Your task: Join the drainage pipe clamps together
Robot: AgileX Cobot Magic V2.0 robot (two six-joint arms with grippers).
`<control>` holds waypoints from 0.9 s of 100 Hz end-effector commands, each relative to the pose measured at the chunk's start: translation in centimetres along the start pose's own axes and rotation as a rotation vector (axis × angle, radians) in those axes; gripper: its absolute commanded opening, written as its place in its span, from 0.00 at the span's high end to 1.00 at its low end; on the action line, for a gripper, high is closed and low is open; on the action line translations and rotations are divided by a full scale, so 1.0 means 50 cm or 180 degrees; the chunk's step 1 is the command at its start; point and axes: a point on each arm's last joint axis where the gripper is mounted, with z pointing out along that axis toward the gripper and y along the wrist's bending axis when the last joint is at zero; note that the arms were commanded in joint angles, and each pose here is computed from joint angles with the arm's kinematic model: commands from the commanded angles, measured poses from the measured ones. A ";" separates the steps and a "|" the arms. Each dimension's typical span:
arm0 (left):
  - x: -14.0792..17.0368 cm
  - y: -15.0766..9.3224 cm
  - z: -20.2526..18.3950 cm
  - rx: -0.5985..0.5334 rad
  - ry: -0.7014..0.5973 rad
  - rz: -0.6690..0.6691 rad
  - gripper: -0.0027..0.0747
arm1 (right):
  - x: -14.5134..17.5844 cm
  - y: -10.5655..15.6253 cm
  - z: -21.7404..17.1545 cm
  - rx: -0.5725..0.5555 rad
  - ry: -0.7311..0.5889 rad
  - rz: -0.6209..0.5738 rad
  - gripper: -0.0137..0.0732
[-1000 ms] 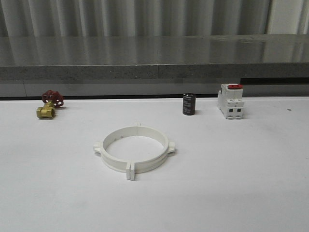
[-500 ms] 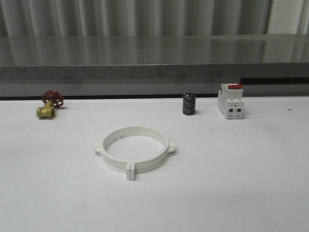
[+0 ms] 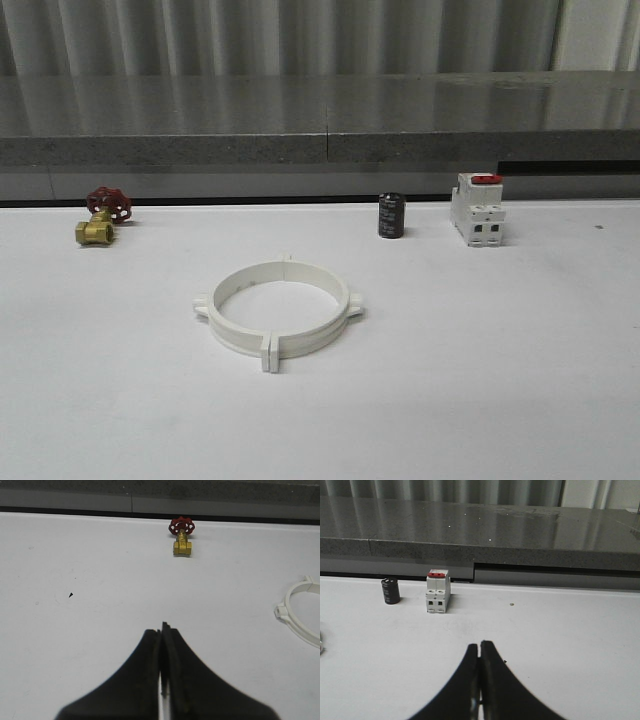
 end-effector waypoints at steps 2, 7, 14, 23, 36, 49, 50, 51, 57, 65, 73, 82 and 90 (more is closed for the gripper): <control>-0.022 0.000 -0.003 -0.0007 -0.0262 -0.0035 0.99 | -0.029 0.000 -0.005 0.0004 -0.0385 -0.0024 0.92; -0.015 0.000 -0.001 -0.0007 -0.0240 -0.0037 0.99 | -0.029 0.000 -0.005 0.0004 -0.0385 -0.0024 0.92; -0.008 0.002 0.001 -0.0038 -0.0324 -0.0020 0.99 | -0.029 0.000 -0.005 0.0004 -0.0382 -0.0024 0.92; 0.003 0.004 -0.003 -0.0064 -0.0601 -0.0111 0.99 | -0.029 0.000 -0.005 0.0004 -0.0382 -0.0024 0.92; 0.032 0.011 -0.009 -0.0136 -0.1016 -0.0353 0.99 | -0.029 0.000 -0.005 0.0004 -0.0378 -0.0024 0.92; 0.079 0.011 -0.001 -0.0082 -0.1288 -0.0189 0.99 | -0.029 0.000 -0.005 0.0004 -0.0378 -0.0024 0.92; 0.082 0.010 -0.001 -0.0071 -0.1298 -0.0175 0.99 | -0.029 0.000 -0.005 0.0004 -0.0378 -0.0024 0.92; 0.090 0.010 0.003 -0.0055 -0.1297 -0.0170 0.99 | -0.029 0.000 -0.005 0.0004 -0.0378 -0.0024 0.92; 0.111 0.009 0.007 -0.0009 -0.1338 -0.0158 0.99 | -0.029 0.000 -0.005 0.0004 -0.0378 -0.0024 0.92; 0.139 0.009 0.017 0.0007 -0.1317 -0.0161 0.99 | -0.029 0.000 -0.005 0.0004 -0.0378 -0.0024 0.92; 0.163 0.010 0.027 0.0008 -0.1338 -0.0164 0.99 | -0.029 0.000 -0.005 0.0004 -0.0378 -0.0024 0.92; 0.178 0.010 0.036 0.0033 -0.1486 -0.0158 0.99 | -0.029 0.000 -0.005 0.0004 -0.0378 -0.0024 0.92; 0.180 0.010 0.037 0.0034 -0.1490 -0.0156 0.99 | -0.029 0.000 -0.005 0.0004 -0.0376 -0.0024 0.92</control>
